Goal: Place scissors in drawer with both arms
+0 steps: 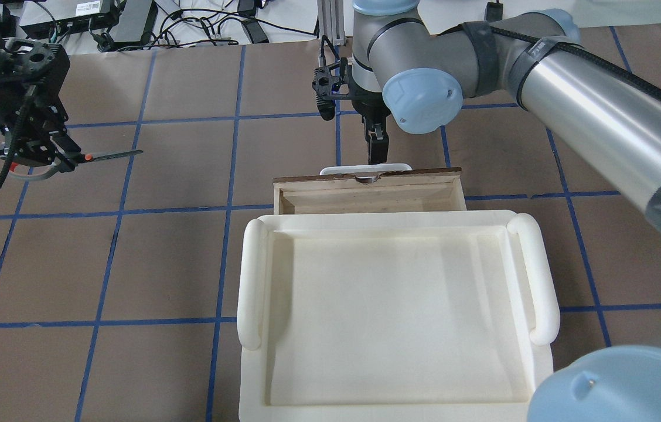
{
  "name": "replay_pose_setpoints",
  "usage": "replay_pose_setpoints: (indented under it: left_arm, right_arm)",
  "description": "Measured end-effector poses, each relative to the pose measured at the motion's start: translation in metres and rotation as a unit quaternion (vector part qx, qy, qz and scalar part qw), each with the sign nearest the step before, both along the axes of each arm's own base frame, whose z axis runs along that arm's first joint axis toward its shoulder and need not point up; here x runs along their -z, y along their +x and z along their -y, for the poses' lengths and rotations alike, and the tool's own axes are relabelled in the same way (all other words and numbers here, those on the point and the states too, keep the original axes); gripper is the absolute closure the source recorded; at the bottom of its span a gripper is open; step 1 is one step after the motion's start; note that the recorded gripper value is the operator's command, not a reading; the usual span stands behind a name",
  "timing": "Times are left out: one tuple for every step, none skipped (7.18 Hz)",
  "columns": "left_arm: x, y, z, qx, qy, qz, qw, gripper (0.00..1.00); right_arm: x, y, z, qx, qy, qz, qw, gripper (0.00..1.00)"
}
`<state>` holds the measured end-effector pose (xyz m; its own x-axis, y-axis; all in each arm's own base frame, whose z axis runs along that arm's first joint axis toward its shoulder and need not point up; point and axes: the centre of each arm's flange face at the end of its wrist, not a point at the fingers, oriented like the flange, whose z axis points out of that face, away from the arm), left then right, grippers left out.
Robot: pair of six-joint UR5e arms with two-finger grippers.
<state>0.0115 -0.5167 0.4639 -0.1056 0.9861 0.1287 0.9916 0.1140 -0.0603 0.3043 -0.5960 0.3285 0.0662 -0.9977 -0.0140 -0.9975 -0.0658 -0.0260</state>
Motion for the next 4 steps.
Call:
replay_pose_setpoints:
  left_arm:
    - [-0.012,-0.035,-0.011,-0.032,0.002,0.003,0.9995,1.0]
    - [-0.018,-0.069,-0.019,-0.049,0.002,0.008,0.9988,1.0]
    - [-0.02,-0.089,-0.022,-0.057,0.001,0.011,0.9983,1.0]
    - [-0.02,-0.097,-0.023,-0.059,0.001,0.012,0.9982,1.0]
  right_arm:
    - [0.001,0.002,0.004,0.0,0.014,0.001,0.9999,0.0]
    - [0.004,0.003,0.006,-0.002,0.023,0.001,0.9997,0.0]
    - [0.009,0.003,0.007,-0.004,0.032,0.0,0.9995,0.0]
    - [0.015,0.002,0.005,-0.005,0.041,-0.003,0.9991,0.0]
